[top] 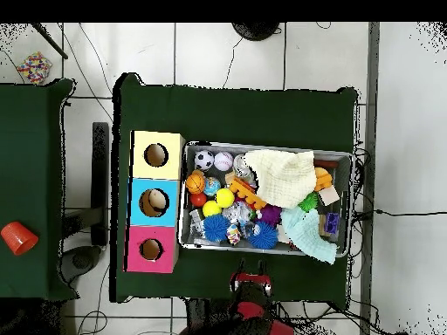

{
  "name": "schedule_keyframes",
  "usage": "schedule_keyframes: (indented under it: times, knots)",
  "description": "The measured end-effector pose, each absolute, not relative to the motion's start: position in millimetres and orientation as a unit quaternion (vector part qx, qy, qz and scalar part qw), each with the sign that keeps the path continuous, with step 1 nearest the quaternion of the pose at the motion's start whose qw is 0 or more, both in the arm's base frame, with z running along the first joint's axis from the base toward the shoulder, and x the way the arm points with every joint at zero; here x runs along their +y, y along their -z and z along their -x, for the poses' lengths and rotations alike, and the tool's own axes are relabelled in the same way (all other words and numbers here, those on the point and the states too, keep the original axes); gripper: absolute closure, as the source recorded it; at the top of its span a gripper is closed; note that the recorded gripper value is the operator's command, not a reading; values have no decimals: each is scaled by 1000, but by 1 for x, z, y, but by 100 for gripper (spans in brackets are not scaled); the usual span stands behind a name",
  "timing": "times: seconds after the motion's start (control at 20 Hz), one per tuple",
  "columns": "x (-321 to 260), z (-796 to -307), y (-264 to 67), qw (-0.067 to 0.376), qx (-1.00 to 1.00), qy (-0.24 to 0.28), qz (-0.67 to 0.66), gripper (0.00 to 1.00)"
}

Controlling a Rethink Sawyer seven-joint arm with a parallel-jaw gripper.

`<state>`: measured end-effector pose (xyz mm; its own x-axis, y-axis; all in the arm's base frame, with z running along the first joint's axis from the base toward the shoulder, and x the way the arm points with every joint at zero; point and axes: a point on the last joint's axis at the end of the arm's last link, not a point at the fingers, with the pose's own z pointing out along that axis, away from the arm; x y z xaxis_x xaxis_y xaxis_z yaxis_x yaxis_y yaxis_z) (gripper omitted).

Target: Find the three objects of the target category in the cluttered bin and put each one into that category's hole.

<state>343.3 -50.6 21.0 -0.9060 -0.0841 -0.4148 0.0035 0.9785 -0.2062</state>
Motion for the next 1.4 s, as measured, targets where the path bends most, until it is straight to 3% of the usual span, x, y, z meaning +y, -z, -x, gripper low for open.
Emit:
schedule_keyframes:
  times: [1.4]
  knots:
    - [-49,-346,-23,220,970,102,24,0]
